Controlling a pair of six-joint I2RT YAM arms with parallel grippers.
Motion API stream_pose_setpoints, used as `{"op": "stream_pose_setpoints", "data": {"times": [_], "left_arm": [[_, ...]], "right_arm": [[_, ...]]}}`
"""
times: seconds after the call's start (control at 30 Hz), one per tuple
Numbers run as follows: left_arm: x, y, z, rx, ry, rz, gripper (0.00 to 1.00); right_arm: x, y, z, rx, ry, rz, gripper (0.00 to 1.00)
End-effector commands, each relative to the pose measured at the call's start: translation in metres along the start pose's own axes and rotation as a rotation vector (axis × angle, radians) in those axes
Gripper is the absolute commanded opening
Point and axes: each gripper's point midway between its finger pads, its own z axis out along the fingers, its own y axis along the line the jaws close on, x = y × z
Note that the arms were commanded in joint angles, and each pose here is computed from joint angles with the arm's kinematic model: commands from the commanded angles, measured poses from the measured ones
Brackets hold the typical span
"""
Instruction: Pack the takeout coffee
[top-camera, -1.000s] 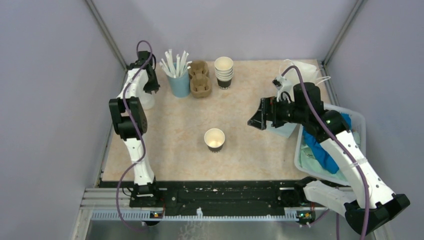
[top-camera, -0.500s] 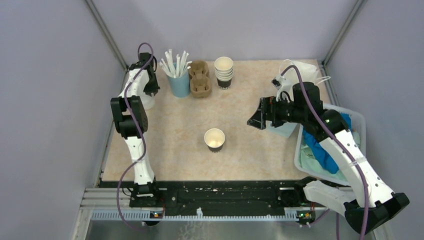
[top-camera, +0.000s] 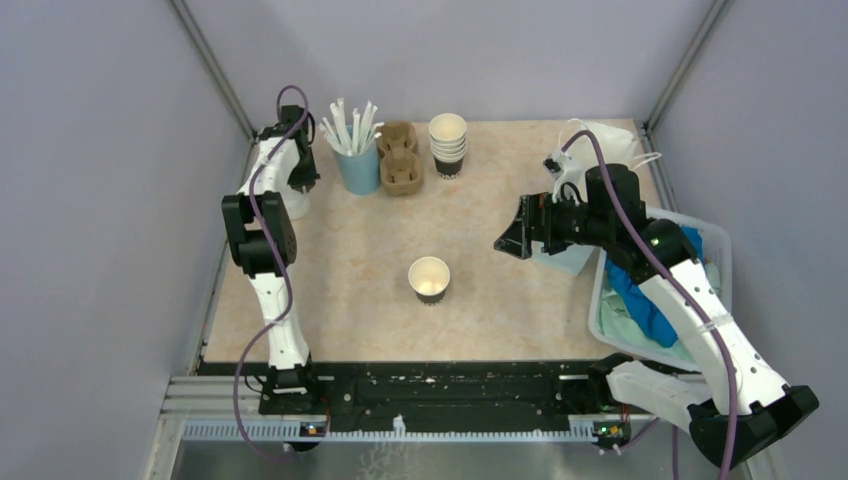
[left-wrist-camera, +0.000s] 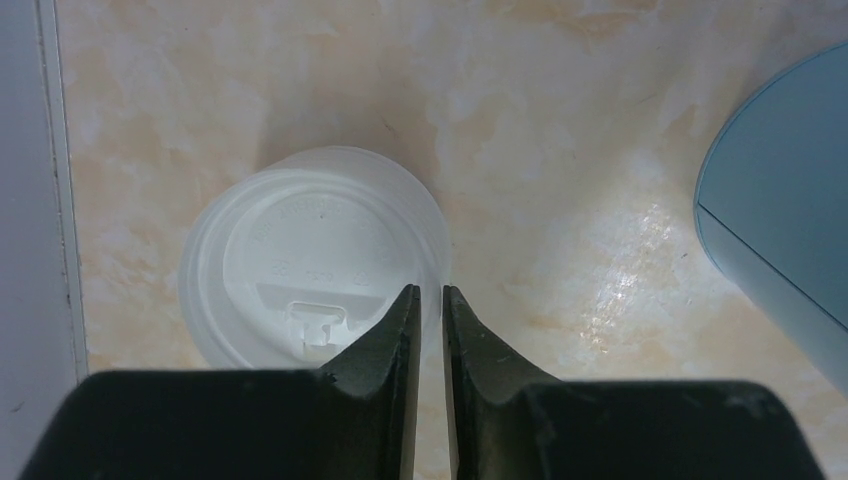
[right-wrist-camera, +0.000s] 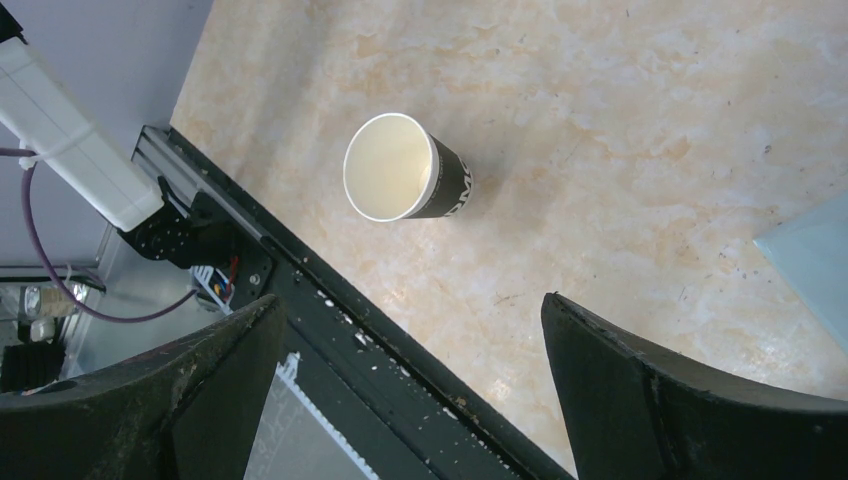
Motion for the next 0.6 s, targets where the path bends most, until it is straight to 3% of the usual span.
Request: {"op": "stream_pose_setpoints", "data": {"times": [0.0, 0.57], "left_arm": [[-0.008, -0.0037, -0.0002, -0.002, -0.022, 0.015, 0.19], [-0.0082, -0.0004, 0.0018, -0.023, -0.02, 0.038, 0.12]], "right_arm": [[-0.0073, 0.0064, 0.0033, -0.031, -0.026, -0.024, 0.99], [-0.007, 0.0063, 0.004, -0.032, -0.027, -0.021, 0.99]]}}
